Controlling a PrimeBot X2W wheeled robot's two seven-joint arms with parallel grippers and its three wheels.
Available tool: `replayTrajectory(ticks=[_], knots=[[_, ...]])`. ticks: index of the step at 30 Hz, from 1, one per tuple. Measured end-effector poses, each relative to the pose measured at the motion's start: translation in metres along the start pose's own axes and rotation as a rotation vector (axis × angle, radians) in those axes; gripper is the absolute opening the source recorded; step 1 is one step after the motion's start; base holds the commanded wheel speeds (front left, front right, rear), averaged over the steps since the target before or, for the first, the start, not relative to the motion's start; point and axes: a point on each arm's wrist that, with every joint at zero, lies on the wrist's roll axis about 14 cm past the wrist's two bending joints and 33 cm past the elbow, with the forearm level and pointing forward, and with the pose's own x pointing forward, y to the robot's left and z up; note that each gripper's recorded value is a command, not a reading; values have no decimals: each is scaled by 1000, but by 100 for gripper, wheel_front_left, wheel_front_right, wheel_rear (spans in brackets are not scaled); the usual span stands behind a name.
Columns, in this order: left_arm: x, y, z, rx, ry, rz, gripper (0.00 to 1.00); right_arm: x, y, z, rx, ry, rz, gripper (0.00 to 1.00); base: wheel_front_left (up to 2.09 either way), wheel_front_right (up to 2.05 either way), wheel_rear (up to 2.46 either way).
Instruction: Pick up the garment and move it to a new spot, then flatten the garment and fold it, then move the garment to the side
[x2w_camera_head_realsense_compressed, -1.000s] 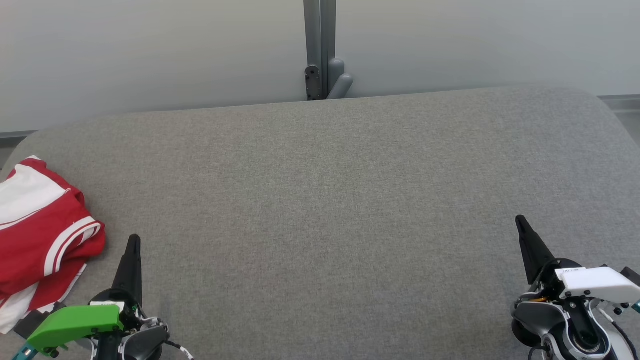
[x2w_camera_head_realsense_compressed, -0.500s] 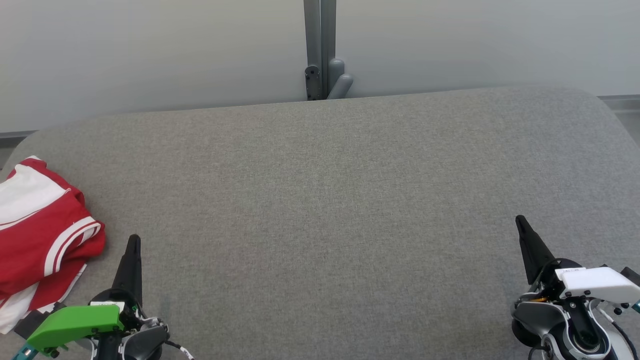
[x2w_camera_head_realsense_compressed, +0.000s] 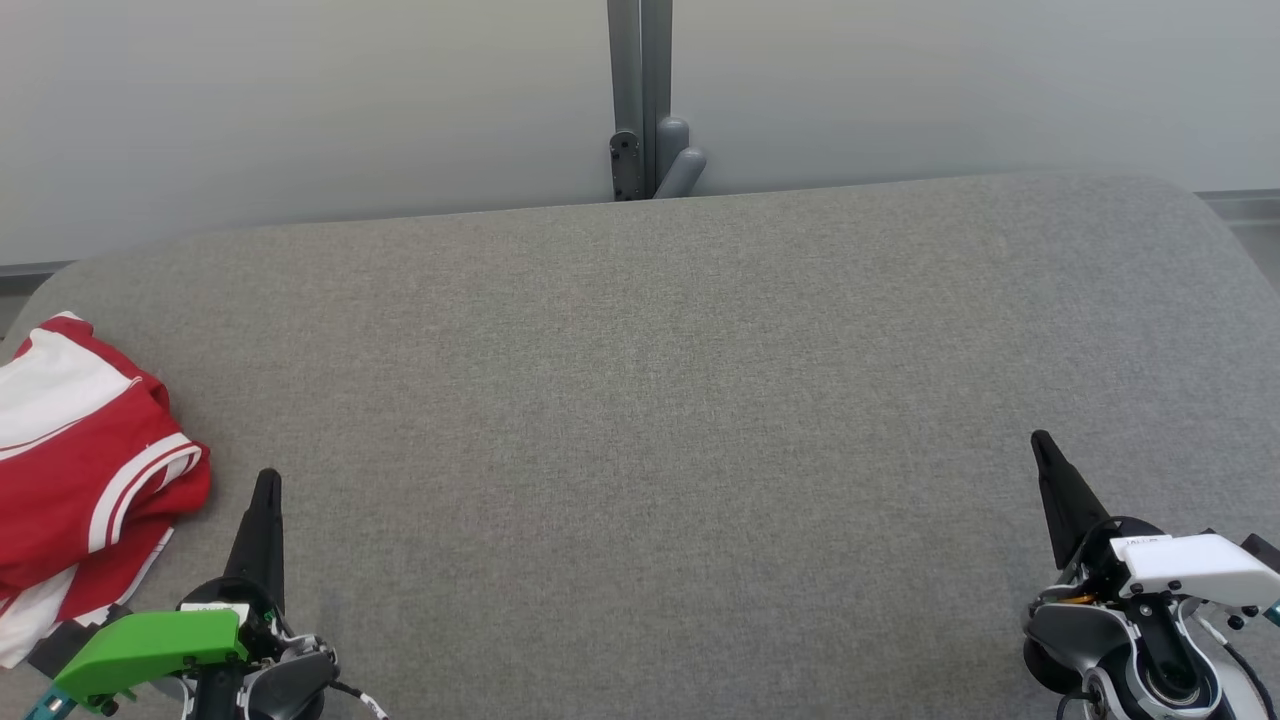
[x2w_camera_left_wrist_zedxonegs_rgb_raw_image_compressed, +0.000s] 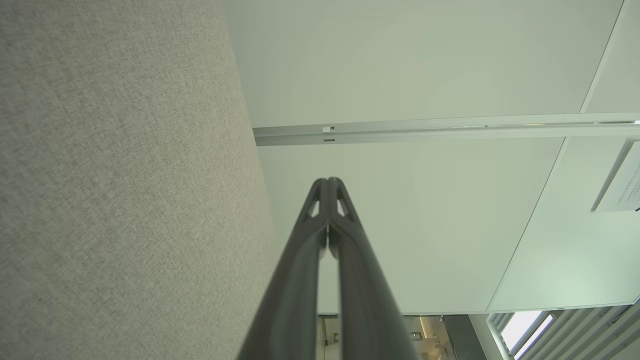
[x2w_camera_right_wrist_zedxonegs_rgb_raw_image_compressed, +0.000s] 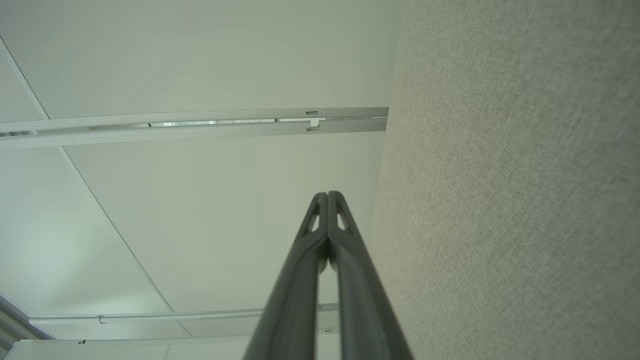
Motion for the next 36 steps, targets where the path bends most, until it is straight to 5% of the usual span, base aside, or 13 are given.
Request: replayTrajectory(ticks=[8, 9, 19, 36], knots=[[0, 0, 0, 0, 0, 0, 0, 0, 0, 0, 0, 0, 0, 0, 0, 0, 0], [0, 0, 0, 0, 0, 1, 100, 0, 0, 0, 0, 0, -1, 100, 0, 0, 0], [-12, 30, -2, 13, -13, 91, 100, -8, -22, -4, -12, -9, -67, 100, 0, 0, 0], [-12, 34, 0, 362, -18, 113, 100, -7, -23, -6, -331, -1, -78, 100, 0, 0, 0]])
